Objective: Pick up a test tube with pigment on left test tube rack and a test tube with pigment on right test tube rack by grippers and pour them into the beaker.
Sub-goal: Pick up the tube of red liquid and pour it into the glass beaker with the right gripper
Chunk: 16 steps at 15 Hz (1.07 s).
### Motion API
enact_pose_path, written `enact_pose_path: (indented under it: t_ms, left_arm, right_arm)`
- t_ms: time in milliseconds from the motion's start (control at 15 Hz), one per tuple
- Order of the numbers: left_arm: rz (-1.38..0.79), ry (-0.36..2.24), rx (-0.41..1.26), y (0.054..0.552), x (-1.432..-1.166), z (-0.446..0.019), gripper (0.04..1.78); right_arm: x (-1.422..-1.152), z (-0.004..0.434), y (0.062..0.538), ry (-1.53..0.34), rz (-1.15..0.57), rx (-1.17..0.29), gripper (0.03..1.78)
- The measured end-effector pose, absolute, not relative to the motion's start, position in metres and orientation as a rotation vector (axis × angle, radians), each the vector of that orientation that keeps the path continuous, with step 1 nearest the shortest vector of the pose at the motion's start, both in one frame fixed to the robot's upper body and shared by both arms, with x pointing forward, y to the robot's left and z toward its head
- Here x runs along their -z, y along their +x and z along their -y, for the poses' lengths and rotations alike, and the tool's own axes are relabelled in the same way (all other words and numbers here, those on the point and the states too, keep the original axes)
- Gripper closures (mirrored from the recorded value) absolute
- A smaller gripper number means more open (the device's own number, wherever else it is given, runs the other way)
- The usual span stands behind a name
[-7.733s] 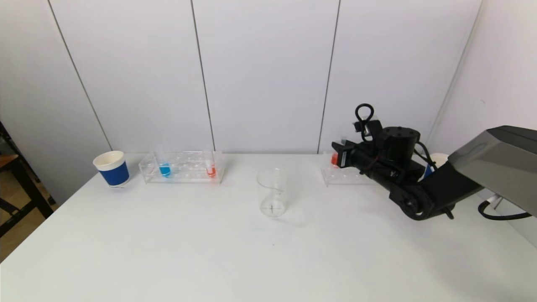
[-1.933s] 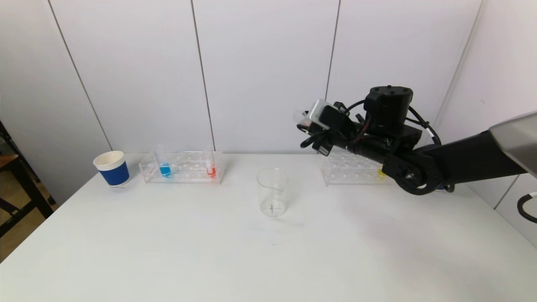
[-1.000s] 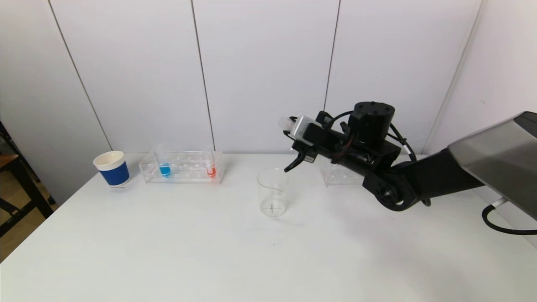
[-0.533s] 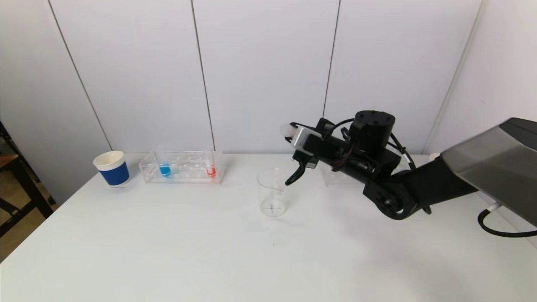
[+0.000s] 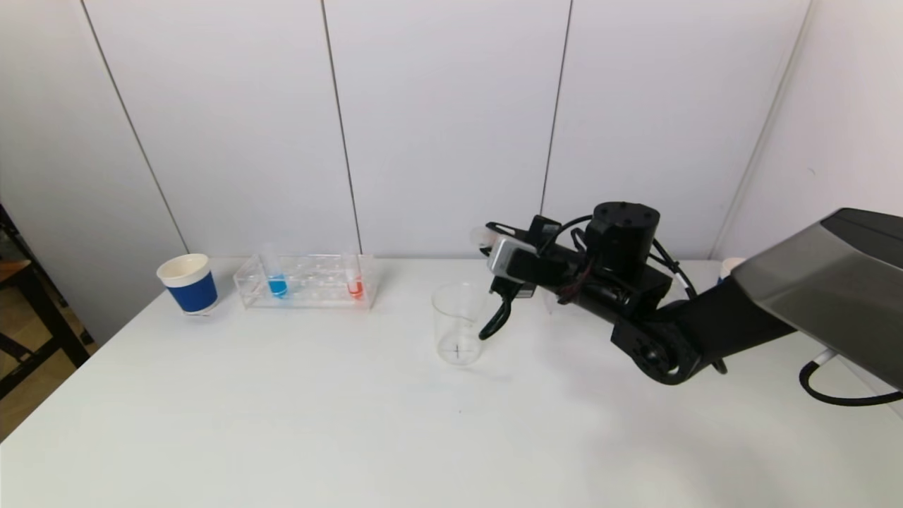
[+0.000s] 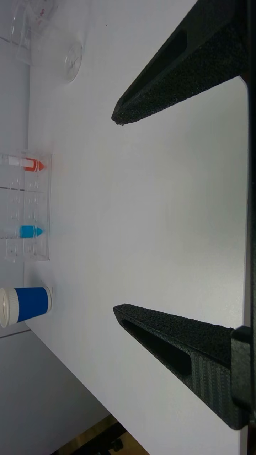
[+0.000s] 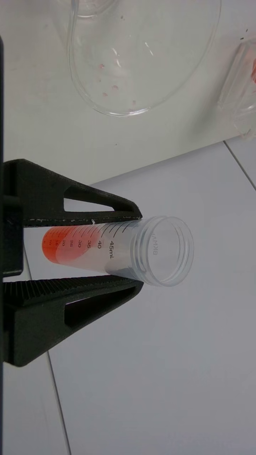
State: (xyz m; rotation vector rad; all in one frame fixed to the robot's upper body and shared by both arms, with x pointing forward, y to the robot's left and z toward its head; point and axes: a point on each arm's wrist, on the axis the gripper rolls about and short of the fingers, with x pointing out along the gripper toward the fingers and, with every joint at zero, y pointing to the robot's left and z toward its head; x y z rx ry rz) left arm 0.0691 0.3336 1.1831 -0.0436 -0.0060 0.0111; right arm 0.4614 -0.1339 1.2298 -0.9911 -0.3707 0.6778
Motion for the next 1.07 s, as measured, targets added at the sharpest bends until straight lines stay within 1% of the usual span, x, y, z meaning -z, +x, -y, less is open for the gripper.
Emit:
enact_pose_path:
  t_ms: [667,1067]
  left_arm:
    - [0.006,-0.044,-0.011,0.069,-1.183,-0.334,0.06]
    - [0.006,-0.044,-0.011,0.069,-1.183,-0.334,0.06]
  right_arm:
    - [-1.222,0.131,0.453,-1.071,0.368,-0.707,1.35]
    - [-1.224,0.131,0.443,-1.120,0.381,-0.721,1.35]
